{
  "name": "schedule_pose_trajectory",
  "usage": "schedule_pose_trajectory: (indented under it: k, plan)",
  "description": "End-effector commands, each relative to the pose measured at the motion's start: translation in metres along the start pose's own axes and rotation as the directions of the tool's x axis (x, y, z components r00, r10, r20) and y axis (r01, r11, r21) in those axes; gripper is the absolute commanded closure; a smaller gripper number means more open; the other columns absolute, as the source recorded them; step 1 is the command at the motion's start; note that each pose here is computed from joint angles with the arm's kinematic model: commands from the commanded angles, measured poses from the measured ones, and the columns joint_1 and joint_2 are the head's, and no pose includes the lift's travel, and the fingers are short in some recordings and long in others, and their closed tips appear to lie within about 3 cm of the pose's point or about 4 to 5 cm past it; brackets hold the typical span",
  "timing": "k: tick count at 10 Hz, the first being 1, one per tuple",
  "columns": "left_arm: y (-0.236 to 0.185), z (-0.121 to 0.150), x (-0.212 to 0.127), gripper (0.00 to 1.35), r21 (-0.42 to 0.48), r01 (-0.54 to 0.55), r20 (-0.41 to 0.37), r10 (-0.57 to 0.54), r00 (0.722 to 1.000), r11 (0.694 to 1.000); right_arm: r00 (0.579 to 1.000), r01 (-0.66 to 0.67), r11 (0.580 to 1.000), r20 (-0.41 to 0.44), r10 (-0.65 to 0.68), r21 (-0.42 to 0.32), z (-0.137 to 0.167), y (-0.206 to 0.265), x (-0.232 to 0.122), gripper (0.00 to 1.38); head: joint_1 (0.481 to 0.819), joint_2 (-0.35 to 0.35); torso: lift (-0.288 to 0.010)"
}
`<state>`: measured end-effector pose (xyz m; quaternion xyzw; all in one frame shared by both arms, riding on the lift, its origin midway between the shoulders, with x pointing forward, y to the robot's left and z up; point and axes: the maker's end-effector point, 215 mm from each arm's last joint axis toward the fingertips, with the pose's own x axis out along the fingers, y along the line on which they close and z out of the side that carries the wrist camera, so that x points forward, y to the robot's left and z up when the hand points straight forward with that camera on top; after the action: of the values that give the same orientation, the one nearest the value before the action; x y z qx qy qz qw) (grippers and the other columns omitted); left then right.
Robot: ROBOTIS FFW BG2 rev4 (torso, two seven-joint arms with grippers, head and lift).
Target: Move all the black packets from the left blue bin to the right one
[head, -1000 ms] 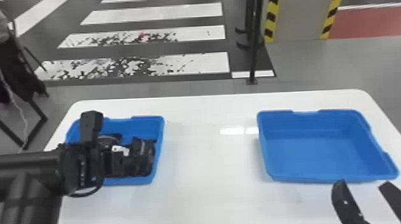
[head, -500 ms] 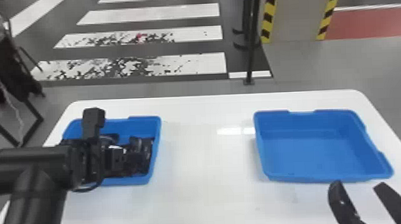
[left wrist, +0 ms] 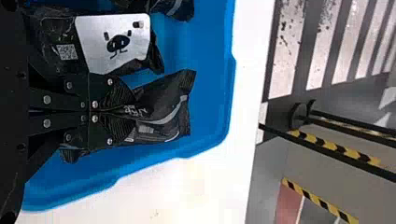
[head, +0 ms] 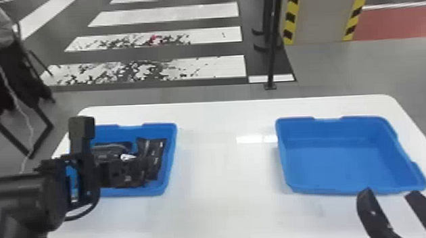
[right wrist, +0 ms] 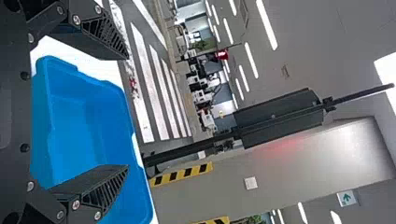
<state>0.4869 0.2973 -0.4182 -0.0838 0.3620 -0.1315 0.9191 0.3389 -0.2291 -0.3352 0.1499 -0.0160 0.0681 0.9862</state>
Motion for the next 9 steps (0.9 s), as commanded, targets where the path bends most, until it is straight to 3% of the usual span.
schedule_pose_trajectory:
  k: [1,3,5,9]
  plan:
    - [-0.030,0.017,-0.031,1.22,0.044,0.047,0.064,-0.050,0.997,0.998,0.999,-0.049,0.998,-0.003,0.049,0.046,0.009,0.014,0.012,0.20,0.695,0.094,-0.138]
    - [-0.094,0.019,-0.046,1.21,0.086,0.197,0.088,-0.204,0.975,0.977,0.970,-0.207,0.968,-0.098,0.221,0.140,-0.017,0.050,0.041,0.21,0.695,0.092,-0.138]
    - [-0.162,0.006,-0.046,1.21,0.109,0.351,0.053,-0.358,0.932,0.930,0.906,-0.348,0.914,-0.176,0.385,0.207,-0.035,0.082,0.068,0.21,0.695,0.080,-0.138]
    - [-0.225,-0.010,-0.046,1.21,0.108,0.493,0.005,-0.496,0.868,0.863,0.818,-0.461,0.843,-0.237,0.525,0.277,-0.041,0.110,0.106,0.22,0.695,0.013,-0.138]
